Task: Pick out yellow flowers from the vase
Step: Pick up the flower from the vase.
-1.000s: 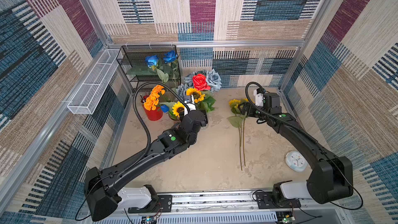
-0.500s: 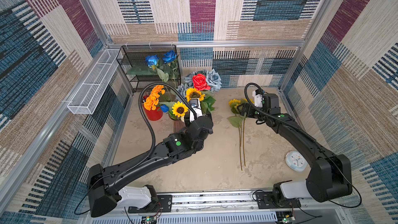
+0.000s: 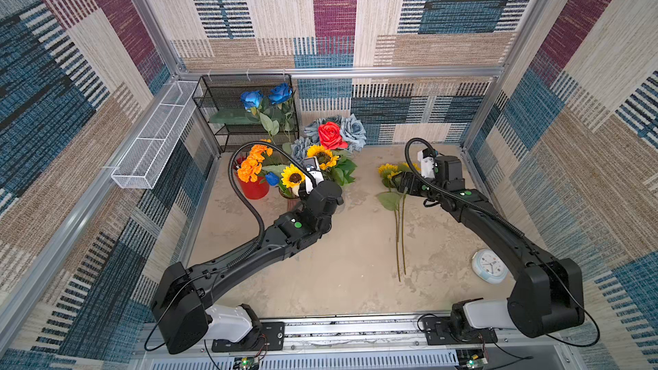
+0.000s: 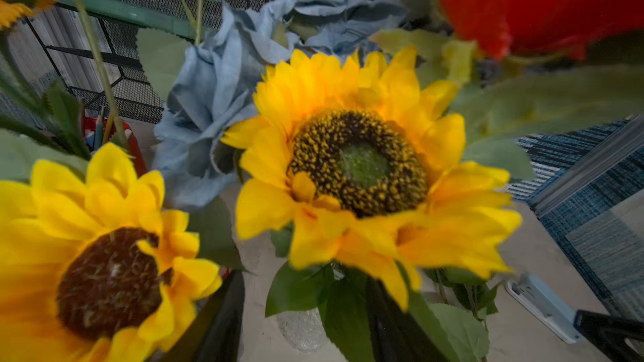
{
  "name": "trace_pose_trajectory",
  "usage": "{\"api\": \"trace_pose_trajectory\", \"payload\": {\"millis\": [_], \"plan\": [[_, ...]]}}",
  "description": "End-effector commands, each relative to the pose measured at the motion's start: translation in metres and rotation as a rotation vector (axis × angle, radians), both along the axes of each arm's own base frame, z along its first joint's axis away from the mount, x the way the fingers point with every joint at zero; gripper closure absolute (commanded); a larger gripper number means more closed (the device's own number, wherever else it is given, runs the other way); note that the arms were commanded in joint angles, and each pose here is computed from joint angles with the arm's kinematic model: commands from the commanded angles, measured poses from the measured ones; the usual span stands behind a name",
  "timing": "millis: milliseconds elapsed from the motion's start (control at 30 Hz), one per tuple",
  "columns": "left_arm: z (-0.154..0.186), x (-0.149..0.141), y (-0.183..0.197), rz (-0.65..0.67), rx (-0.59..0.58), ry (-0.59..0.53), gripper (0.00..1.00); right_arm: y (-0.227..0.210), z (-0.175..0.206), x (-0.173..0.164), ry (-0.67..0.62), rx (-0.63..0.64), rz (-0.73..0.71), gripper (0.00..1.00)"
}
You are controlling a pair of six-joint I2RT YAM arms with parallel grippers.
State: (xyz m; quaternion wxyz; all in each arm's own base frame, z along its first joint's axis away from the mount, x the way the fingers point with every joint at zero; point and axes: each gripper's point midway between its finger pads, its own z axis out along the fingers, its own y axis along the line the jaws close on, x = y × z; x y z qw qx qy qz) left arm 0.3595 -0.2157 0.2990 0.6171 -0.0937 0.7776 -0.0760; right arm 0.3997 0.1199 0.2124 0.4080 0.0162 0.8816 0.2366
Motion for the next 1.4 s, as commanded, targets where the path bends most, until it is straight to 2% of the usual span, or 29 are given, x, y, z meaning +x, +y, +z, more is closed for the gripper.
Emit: {"api": "trace_pose_trajectory", "payload": {"millis": [0, 233, 600, 733, 1100, 1267, 1367], "plan": [[0.011, 0.004, -0.03, -0.176, -0.017, -0.031, 0.44, 0.0, 0.005, 0.002, -0.026, 0.004, 0.005, 0.04], [0.012, 0.001, -0.047, -0.303, 0.057, -0.048, 0.43, 0.001, 0.002, 0.002, -0.021, 0.018, 0.008, 0.04], [0.02, 0.02, -0.038, -0.256, 0.141, -0.101, 0.45, 0.003, 0.003, 0.001, -0.024, 0.024, 0.018, 0.04], [0.024, 0.022, -0.033, -0.249, 0.131, -0.125, 0.53, 0.003, 0.003, 0.001, -0.022, 0.02, 0.02, 0.04], [0.03, 0.024, -0.021, -0.294, 0.068, -0.142, 0.89, 0.002, 0.002, 0.002, -0.016, 0.021, 0.021, 0.04], [0.032, 0.025, -0.018, -0.33, 0.025, -0.15, 0.99, 0.001, -0.001, 0.002, -0.006, 0.021, 0.017, 0.04], [0.032, 0.023, -0.019, -0.358, 0.006, -0.151, 1.0, 0.001, 0.0, 0.003, -0.011, 0.022, 0.02, 0.04]]}}
